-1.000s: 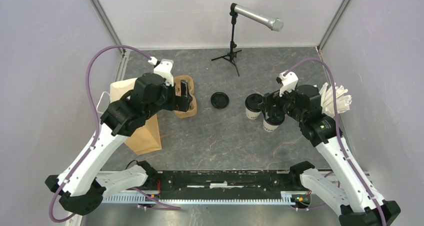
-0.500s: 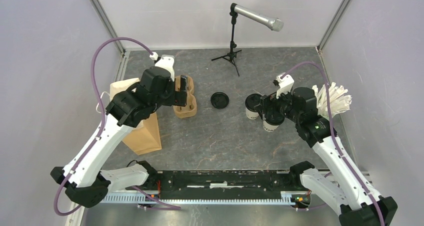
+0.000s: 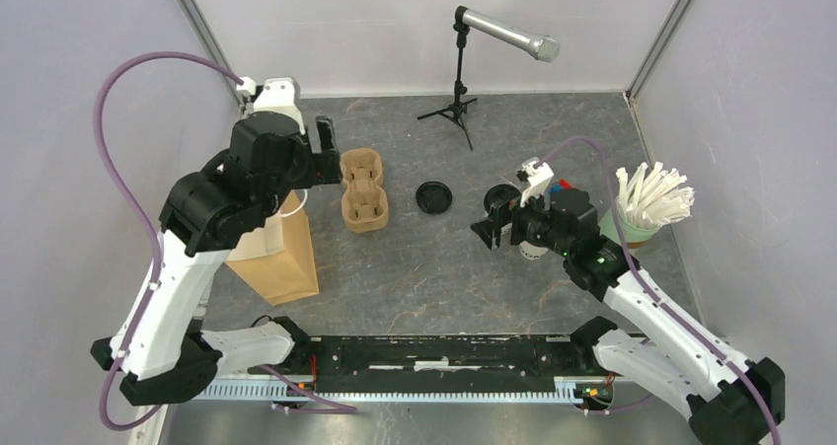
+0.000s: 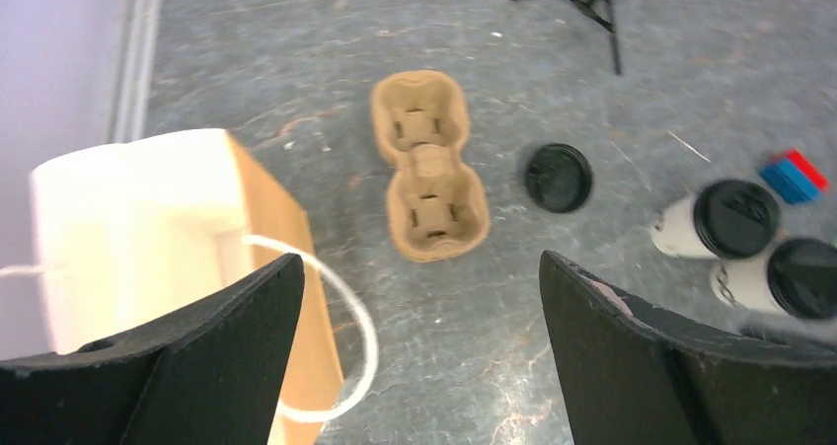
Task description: Pack the takeout coffee
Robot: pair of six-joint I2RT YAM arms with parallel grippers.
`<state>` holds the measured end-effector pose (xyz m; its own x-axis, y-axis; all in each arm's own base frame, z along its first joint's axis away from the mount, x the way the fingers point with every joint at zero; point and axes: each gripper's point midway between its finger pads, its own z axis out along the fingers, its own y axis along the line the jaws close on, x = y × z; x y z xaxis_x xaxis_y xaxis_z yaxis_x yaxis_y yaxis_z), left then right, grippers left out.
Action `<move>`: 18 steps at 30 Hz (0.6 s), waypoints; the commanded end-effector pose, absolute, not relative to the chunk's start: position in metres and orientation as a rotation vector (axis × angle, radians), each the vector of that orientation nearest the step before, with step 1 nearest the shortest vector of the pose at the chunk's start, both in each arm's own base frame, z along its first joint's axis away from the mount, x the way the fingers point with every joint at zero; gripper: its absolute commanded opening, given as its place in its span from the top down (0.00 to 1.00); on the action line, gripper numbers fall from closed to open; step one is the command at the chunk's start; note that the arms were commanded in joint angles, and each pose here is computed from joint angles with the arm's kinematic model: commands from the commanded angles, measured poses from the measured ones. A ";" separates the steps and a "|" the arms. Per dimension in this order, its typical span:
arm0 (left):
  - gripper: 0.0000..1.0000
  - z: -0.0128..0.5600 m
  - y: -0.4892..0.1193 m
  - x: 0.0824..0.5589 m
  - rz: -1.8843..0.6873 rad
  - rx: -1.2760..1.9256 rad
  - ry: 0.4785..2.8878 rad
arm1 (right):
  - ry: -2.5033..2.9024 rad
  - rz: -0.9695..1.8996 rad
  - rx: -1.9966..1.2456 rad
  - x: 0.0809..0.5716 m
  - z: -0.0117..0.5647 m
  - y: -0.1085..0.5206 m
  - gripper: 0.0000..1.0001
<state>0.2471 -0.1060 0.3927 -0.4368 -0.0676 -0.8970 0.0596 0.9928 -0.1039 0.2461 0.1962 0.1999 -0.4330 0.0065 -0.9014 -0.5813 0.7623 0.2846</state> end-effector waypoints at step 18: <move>0.17 0.341 -0.010 0.218 0.029 -0.535 2.155 | 1.992 0.649 -0.183 0.337 0.248 0.324 0.17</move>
